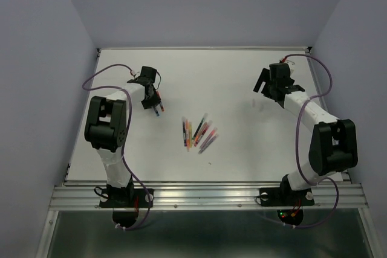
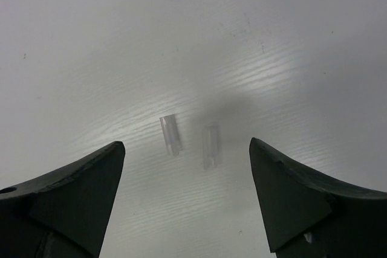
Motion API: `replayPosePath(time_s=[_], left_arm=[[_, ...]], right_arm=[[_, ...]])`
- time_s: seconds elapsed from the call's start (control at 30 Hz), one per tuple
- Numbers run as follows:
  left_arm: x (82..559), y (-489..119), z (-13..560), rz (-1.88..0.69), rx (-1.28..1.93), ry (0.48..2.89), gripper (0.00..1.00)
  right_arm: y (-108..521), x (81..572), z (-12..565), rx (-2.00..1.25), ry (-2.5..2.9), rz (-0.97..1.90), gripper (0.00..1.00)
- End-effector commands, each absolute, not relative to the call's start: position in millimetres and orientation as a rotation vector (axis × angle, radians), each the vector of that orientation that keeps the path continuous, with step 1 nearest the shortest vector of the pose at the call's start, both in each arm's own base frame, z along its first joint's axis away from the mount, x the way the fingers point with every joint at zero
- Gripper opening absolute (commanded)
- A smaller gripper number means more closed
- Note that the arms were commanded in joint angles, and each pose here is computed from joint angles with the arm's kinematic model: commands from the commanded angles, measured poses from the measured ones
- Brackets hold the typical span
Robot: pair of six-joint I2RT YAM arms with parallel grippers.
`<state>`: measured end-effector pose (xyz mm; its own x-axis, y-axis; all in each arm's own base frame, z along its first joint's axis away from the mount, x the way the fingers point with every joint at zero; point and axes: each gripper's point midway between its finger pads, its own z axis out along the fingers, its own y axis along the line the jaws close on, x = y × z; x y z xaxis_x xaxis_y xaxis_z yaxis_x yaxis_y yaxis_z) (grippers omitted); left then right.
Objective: Open the pen caps
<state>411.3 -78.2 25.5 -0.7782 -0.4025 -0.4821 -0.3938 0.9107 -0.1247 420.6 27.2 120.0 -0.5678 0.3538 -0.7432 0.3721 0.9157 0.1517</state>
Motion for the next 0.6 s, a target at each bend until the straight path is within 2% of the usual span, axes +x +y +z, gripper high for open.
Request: replayPosePath(time_s=[0.0,0.07,0.2,0.3,0.37,0.4,0.57], left_arm=[[415.6,-80.9,60.4,-0.074,-0.536,2.49,0.45],[414.3,-81.9,64.2,-0.077,-0.532,2.488,0.51],[407.6,-82.3,74.8,-0.081,-0.543,2.483,0.52],[398.4,-87.7,88.4,-0.119,-0.537,2.459,0.62],[385.9,-100.3,91.8,-0.148,-0.497,2.468,0.76],[380.9,-106.9,101.1,-0.169,-0.468,2.455,0.98],[332.7,-144.7,93.9,-0.181,-0.322,2.528,0.99]], right_arm=[[25.7,417.0,137.8,0.519,2.18,-0.004,0.98],[27.3,415.3,144.1,0.512,2.168,0.013,1.0],[29.0,410.9,156.2,0.503,2.142,0.04,1.0],[30.1,405.9,165.4,0.495,2.127,0.059,1.0],[30.4,401.5,166.3,0.495,2.13,0.064,1.0],[30.5,399.5,167.9,0.497,2.126,0.068,1.0],[31.9,391.7,171.6,0.491,2.119,0.088,1.0]])
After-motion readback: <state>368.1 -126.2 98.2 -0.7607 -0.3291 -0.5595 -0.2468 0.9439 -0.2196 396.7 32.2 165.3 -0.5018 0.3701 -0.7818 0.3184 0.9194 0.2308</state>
